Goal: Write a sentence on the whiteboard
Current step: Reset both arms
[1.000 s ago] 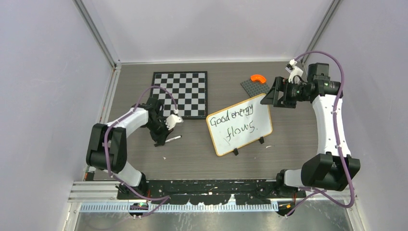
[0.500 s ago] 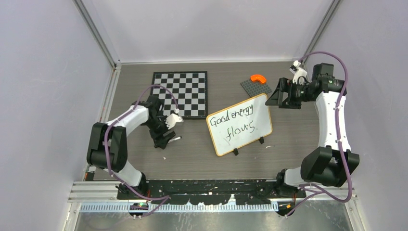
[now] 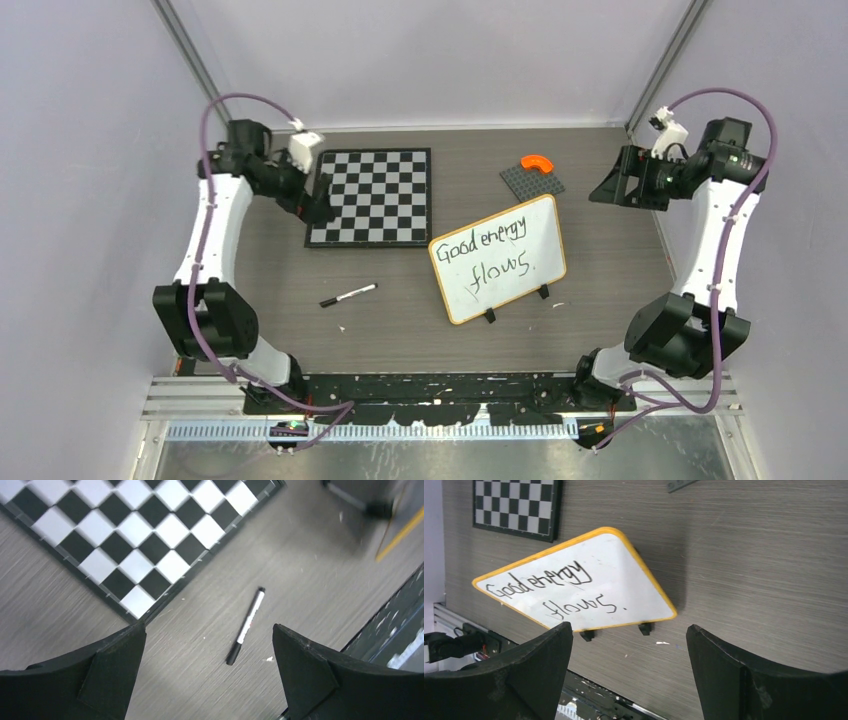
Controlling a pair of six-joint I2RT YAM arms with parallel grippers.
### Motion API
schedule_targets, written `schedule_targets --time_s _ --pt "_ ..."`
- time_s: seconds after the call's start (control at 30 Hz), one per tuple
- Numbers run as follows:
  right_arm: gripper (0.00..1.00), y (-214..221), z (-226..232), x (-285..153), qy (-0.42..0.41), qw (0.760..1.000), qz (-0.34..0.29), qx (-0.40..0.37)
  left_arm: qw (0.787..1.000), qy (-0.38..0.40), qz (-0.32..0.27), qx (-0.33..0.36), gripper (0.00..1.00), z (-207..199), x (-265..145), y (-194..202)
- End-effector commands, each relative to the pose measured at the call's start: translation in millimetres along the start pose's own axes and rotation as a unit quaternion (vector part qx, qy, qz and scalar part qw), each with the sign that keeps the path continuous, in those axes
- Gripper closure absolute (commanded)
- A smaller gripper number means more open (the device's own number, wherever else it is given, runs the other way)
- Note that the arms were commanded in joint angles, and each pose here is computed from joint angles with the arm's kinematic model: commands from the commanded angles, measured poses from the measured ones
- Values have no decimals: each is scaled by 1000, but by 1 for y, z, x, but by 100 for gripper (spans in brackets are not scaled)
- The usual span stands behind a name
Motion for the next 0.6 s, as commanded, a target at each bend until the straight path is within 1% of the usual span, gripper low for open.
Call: schedule_targets --time_s 0.0,0.13,0.2,0.37,0.57 --pt "12 11 -22 -6 12 1000 4 -4 982 -10 -78 -171 0 25 -29 -12" --pt "12 37 -49 7 22 999 25 26 966 -46 -112 -228 0 46 -37 0" --pt "12 50 -60 13 25 998 32 41 959 -63 -116 -252 0 50 -34 13" --pt "12 65 -68 24 26 997 43 50 954 -119 -109 -253 0 52 -32 33" --pt "12 63 -68 26 21 998 35 58 952 -117 -83 -269 0 50 -27 44"
Point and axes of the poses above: each gripper's point midway between its finger pads, its own x axis out along the fingers, its own z axis along the line the jaws close on, y = z × x, the point moved 8 cm from there along -x, back along the fingers, and after that the axes turned 11 degrees about -x, right-handed, at the moved point
